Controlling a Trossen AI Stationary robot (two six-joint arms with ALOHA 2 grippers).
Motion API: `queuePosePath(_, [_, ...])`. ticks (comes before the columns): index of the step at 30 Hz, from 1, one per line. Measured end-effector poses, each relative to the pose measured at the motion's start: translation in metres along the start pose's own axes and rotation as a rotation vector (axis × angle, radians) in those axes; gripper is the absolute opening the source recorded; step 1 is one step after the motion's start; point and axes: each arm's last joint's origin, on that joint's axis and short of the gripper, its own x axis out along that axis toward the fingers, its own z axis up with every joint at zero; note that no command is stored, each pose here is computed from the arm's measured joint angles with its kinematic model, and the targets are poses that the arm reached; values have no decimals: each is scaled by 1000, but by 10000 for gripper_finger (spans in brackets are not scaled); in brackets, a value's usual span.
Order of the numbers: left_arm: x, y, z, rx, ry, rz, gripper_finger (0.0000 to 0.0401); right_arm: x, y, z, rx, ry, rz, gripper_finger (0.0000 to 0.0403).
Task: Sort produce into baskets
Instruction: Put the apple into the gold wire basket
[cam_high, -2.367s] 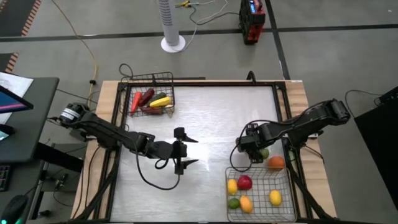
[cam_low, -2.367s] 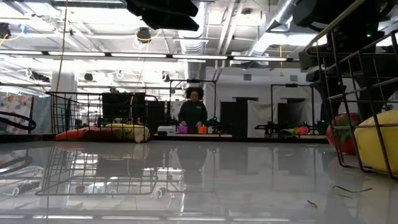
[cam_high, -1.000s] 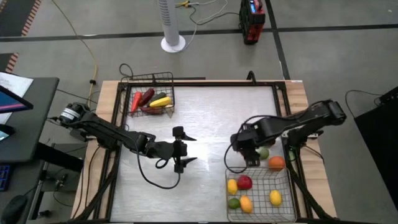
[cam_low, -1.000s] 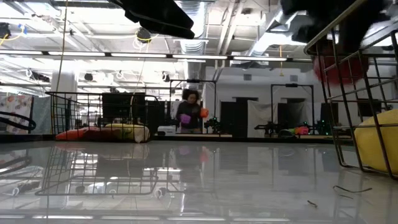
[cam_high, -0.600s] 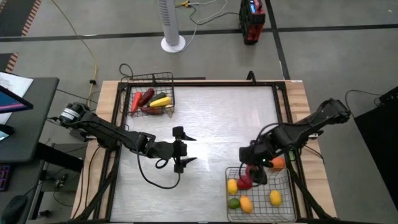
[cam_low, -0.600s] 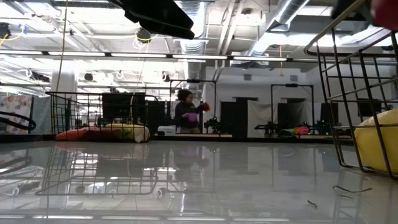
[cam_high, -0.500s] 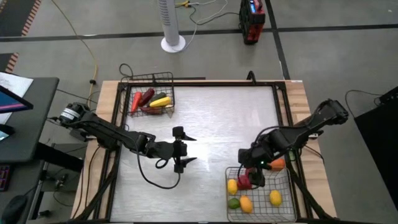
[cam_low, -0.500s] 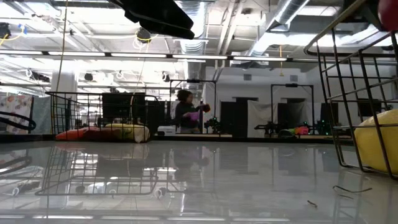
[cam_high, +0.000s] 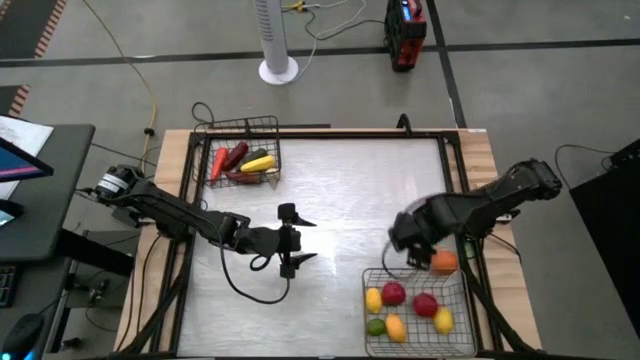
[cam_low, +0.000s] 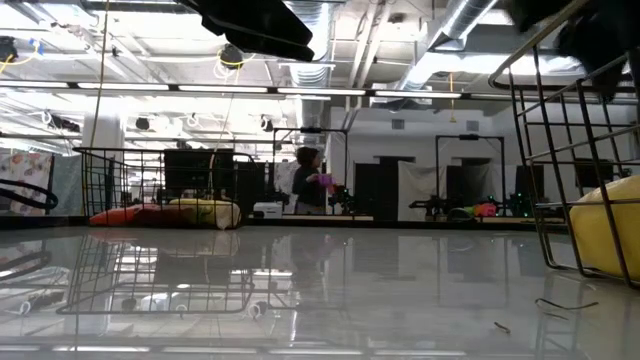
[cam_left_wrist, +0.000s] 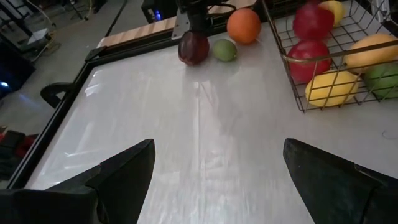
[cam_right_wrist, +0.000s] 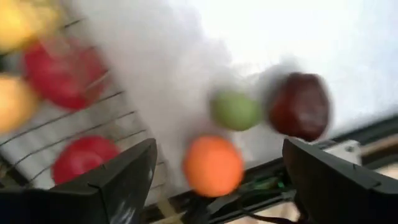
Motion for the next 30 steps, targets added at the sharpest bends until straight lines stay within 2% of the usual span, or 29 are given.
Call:
queuePosePath(9, [0,0,-1,19,6,0,345,53,-63,27,106,144,-7,372])
queuePosePath(15, [0,0,-1,48,11,-1,345,79,-94,29,181,228,13,372])
queuePosePath(21, [0,1,-1,65,12,3,345,89,-110,28,233,268,19,372])
queuePosePath(26, [1,3,-2,62,17,9,345,103,-112,25,245,292,100,378])
queuePosePath(30, [1,3,-2,63,16,-1,345,120,-113,21,251,340,95,378])
